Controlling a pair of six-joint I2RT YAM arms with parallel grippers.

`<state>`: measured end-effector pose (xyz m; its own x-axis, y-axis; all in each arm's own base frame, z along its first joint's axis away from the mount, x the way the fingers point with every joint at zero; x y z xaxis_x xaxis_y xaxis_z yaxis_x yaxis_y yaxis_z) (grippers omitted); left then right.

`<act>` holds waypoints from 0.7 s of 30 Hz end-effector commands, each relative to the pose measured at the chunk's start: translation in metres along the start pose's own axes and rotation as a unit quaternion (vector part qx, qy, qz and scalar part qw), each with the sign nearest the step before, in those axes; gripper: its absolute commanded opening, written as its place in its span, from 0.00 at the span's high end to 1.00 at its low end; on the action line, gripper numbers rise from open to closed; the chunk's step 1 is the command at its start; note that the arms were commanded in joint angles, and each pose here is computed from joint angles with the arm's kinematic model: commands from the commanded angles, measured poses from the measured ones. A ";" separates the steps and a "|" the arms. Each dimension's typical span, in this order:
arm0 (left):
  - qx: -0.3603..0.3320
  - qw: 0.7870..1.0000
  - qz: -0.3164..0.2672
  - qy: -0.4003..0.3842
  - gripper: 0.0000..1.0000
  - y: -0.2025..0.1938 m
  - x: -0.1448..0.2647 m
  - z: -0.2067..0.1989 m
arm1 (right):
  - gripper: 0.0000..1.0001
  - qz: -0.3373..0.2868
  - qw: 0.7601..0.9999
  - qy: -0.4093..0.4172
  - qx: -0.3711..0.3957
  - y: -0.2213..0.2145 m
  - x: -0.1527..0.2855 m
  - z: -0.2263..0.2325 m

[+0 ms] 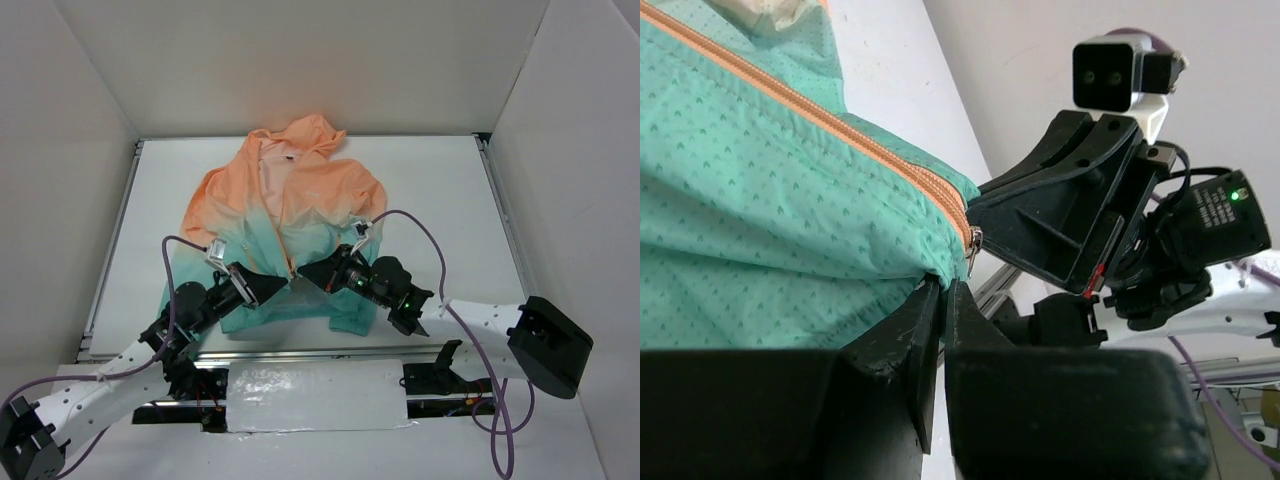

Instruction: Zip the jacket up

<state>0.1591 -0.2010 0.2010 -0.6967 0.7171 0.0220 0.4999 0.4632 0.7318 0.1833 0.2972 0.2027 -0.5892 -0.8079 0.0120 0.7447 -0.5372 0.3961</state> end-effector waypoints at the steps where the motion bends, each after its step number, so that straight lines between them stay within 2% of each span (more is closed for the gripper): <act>1: -0.033 0.999 0.022 -0.019 1.00 -0.008 0.003 -0.002 | 1.00 0.001 0.999 0.027 0.017 0.009 -0.002 0.019; 8: -0.069 0.996 0.052 -0.012 1.00 -0.017 0.003 0.006 | 1.00 0.033 0.999 0.015 0.004 -0.001 0.000 0.015; 13: -0.105 0.991 0.079 -0.002 1.00 -0.022 0.003 0.010 | 1.00 0.024 1.000 -0.007 -0.002 0.004 0.000 0.015; 21: -0.088 0.985 0.147 0.002 1.00 -0.065 0.009 0.036 | 1.00 0.089 0.994 -0.058 -0.004 -0.026 0.010 -0.022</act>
<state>0.1517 -0.2036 0.1491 -0.6090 0.7589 0.2306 0.5556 0.2007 0.8069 0.1678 0.2960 0.1702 -0.4910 -0.8441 0.2155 0.8418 -0.3961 0.3668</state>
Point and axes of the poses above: each gripper's point midway between its finger pads, its own x axis back along the fingers, its own z axis along the line the jaws close on, y = z × x, the point moved 4 cm from there along x, back along the fingers, and after that the axes turned 15 degrees about -x, right-handed, at the moved point
